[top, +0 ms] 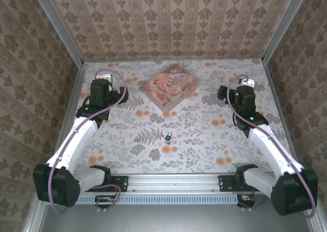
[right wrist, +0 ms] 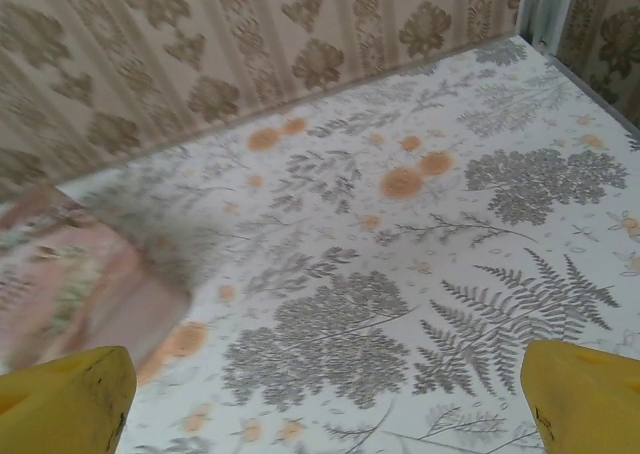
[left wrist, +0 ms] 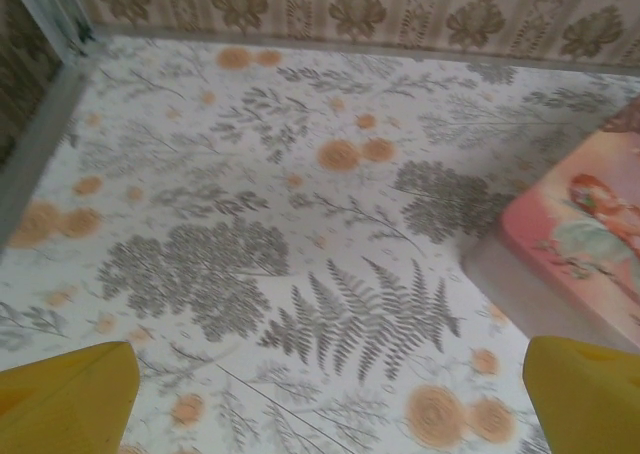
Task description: Unlock a padlock with a key
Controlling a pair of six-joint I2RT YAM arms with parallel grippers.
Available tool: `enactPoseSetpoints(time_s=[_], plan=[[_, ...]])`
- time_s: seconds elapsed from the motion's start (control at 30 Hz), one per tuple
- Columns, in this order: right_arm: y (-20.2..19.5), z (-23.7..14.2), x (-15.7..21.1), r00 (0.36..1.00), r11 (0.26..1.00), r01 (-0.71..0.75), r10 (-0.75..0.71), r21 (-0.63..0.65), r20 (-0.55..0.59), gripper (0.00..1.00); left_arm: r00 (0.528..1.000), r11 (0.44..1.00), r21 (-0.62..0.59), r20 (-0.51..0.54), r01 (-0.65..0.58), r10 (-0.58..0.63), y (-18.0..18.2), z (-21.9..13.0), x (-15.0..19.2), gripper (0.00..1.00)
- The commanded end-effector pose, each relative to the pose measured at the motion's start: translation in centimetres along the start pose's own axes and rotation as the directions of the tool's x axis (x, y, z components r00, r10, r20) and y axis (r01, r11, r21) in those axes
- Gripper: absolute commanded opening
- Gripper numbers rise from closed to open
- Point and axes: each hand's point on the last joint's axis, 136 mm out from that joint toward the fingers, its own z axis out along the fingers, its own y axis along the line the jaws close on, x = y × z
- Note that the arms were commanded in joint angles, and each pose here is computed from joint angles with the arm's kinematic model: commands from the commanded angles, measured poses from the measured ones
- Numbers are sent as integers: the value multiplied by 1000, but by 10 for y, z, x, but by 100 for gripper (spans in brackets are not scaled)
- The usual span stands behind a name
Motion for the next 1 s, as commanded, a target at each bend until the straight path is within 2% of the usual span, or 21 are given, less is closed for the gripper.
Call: enactPoseSetpoints(time_s=[0.0,0.1,0.23,0.4,0.5,0.63,0.73,0.87,0.97], plan=[[-8,17,-11,989,990,124,-129,65,78,100,990,987,-132,91,-94,107,23,2,-17,100],[-16,34,10,984,982,162,-168,93,60,99,978,975,-167,126,-144,166,35,8,-9,100],[-29,50,40,981,973,191,-195,125,15,99,974,963,-208,114,-170,196,58,23,9,100],[-26,60,61,977,976,200,-205,82,53,100,981,977,-188,146,-103,132,74,49,36,100],[-18,58,64,967,972,235,-237,26,90,100,976,981,-164,179,-99,129,73,60,51,100],[-8,47,67,944,960,279,-266,-40,197,100,954,983,-104,245,-151,173,62,67,70,100],[-9,44,77,934,958,282,-261,-54,245,100,956,984,-77,235,-160,174,59,76,79,100],[-2,52,91,920,943,319,-284,-95,269,100,958,983,-68,224,-169,180,59,89,88,100],[-1,60,94,940,943,309,-283,-125,189,100,958,981,-75,214,-178,190,59,98,92,100]])
